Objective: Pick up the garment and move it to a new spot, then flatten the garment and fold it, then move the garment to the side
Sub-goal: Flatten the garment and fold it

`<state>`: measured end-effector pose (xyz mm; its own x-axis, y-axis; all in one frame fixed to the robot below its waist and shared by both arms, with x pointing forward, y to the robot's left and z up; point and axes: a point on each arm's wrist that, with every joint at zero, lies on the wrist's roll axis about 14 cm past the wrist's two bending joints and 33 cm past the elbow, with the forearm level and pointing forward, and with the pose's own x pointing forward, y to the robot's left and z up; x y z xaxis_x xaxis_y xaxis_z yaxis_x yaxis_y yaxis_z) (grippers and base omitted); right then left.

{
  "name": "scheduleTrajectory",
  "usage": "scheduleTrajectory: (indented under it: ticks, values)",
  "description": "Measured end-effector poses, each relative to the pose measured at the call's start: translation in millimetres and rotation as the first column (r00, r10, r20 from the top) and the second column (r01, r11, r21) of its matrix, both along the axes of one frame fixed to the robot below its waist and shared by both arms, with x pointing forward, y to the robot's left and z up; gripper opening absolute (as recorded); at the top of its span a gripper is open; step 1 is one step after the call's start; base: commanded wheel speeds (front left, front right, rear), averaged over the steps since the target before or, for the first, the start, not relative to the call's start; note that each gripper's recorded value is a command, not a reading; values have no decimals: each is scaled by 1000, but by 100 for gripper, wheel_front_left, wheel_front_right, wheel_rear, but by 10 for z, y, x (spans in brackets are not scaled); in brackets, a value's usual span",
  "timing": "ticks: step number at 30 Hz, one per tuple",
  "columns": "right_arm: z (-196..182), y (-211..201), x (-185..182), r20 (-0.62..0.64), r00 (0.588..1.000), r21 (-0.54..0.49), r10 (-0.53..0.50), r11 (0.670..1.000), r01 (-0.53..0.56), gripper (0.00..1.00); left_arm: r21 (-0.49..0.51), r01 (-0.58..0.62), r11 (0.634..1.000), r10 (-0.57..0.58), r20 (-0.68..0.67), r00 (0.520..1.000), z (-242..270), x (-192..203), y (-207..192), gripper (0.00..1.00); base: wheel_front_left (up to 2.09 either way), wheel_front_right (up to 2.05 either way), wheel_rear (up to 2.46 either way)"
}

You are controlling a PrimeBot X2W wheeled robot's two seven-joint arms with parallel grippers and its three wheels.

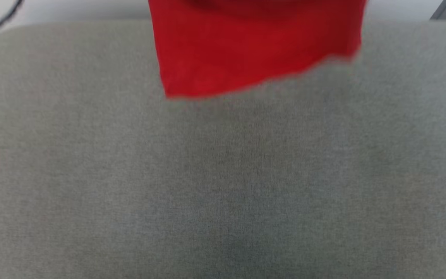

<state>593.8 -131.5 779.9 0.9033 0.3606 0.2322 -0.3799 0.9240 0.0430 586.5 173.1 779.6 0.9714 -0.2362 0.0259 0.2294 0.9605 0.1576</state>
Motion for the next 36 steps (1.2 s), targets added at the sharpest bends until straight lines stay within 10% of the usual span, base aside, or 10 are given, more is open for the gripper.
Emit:
scheduleTrajectory:
  ticks: [8,13,23,36]
  values:
    - [34,-143,471,232,967,-43,-109,992,122,0,15,-18,1000,11,367,930,424,391,-46,0,0,0,0]
    - [-360,-58,700,185,978,-88,-102,989,119,0,36,-2,999,-12,375,927,123,580,-63,0,0,0,0]
    - [-1801,66,668,-217,975,-112,-37,994,12,0,34,-76,997,80,-105,991,-1625,582,368,0,0,0,0]
    - [-2954,-78,-223,-631,774,-34,60,994,-105,0,4,-142,990,110,-653,749,-3317,-564,686,0,0,0,0]
